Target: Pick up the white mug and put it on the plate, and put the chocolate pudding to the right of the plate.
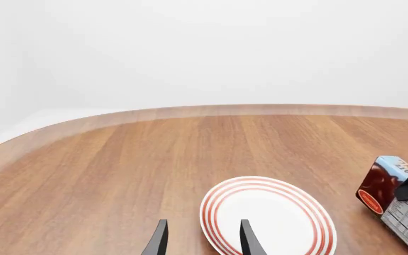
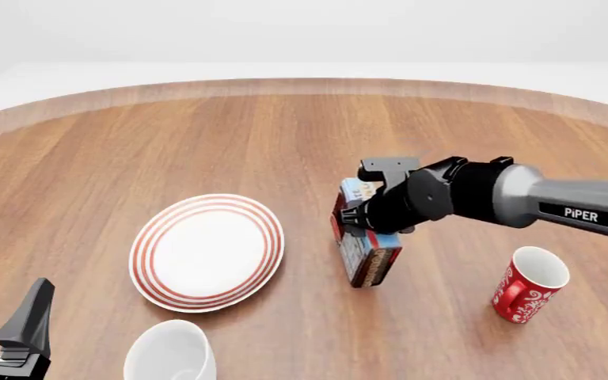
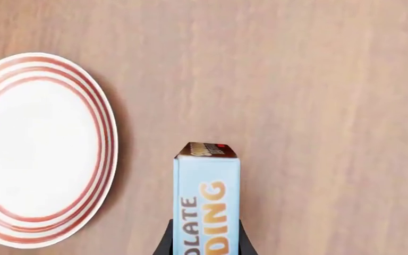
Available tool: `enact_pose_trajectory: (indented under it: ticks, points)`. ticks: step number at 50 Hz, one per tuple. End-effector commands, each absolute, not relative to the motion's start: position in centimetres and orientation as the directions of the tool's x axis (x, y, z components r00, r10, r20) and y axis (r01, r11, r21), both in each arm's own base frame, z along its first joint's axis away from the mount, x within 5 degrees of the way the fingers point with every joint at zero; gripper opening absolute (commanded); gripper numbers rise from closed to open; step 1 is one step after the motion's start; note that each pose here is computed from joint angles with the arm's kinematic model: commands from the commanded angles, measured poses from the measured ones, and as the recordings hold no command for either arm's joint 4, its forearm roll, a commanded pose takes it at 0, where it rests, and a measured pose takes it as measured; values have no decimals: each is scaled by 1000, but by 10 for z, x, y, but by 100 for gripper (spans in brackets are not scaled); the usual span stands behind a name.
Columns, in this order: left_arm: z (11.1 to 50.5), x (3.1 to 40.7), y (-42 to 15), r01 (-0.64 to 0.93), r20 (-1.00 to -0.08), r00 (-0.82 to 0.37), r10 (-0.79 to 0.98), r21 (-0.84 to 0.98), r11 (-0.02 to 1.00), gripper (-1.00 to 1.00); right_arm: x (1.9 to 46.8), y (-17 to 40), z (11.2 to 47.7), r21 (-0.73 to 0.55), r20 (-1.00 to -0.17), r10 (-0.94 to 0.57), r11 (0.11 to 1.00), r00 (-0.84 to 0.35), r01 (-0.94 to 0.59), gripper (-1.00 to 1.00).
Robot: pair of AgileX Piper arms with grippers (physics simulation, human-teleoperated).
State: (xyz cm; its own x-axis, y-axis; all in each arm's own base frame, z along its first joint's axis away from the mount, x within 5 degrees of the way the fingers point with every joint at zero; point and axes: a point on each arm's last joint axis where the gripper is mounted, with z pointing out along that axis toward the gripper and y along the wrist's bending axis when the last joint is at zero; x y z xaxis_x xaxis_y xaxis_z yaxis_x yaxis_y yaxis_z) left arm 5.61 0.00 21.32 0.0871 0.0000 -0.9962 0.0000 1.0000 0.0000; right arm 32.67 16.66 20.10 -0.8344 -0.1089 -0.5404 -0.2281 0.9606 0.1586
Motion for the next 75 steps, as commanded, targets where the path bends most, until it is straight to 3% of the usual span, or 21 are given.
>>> enact_pose_trajectory:
  ticks: [1,25,26,75]
  points:
    - [213,56,0,0,-996,87,0,0,1000,100,331,170,189,171,-523,-87,964,-848,-204,-100]
    - [213,56,0,0,-996,87,0,0,1000,100,333,167,181,157,-509,-99,966,-855,-205,-100]
    - [213,56,0,0,-996,87,0,0,1000,100,332,167,181,157,-510,-100,966,-854,-207,100]
    - [213,56,0,0,-996,87,0,0,1000,100,317,168,240,125,-622,-180,938,-762,-324,100]
